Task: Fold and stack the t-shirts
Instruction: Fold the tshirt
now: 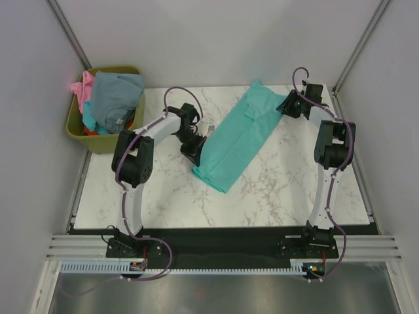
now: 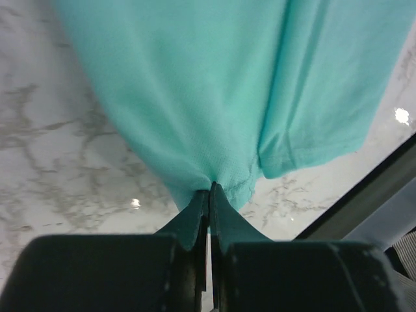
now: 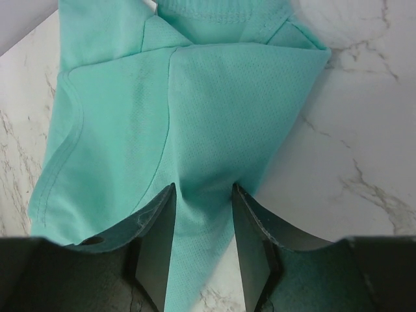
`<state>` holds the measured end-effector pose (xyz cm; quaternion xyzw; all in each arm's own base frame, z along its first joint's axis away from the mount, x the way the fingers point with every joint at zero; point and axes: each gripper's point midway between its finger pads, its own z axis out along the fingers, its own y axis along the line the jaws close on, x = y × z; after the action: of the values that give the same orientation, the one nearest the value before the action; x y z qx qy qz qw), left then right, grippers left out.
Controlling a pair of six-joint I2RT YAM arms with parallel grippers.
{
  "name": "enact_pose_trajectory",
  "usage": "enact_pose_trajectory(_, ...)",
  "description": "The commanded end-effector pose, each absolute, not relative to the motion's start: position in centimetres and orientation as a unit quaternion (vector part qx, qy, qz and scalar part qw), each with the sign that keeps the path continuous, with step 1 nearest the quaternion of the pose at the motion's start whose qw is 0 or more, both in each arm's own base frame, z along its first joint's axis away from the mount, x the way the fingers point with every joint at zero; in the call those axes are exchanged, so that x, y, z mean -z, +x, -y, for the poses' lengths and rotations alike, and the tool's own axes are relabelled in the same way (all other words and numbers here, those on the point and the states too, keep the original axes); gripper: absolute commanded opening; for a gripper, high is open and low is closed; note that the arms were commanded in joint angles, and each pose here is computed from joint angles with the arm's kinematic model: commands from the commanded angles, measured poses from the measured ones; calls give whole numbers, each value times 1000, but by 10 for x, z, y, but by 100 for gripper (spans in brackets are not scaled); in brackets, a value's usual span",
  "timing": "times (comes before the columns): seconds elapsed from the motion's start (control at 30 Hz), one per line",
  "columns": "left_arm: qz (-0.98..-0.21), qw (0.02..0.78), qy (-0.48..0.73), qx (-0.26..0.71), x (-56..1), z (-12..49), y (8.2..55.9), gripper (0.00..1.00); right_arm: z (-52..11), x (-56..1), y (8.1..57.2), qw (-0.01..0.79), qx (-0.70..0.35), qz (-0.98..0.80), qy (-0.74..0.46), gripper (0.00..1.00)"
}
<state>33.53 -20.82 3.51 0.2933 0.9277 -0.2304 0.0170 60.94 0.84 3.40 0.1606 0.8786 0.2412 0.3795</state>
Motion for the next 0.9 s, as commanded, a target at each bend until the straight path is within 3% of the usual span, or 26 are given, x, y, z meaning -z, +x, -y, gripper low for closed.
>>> enact_pose_trajectory(0.0, -904, 27, 322, 280, -74, 237, 309, 2, -24, -39, 620, 393, -243, -876, 137, 49)
enact_pose_trajectory(0.5, -868, -10, 397, 297, -78, 278, 237, 2, -86, -45, 639, 401, -285, -865, 100, 50)
enact_pose_trajectory(0.87, -856, -13, 435, 280, -73, 298, 228, 2, -113, -44, 658, 419, -304, -851, 89, 50)
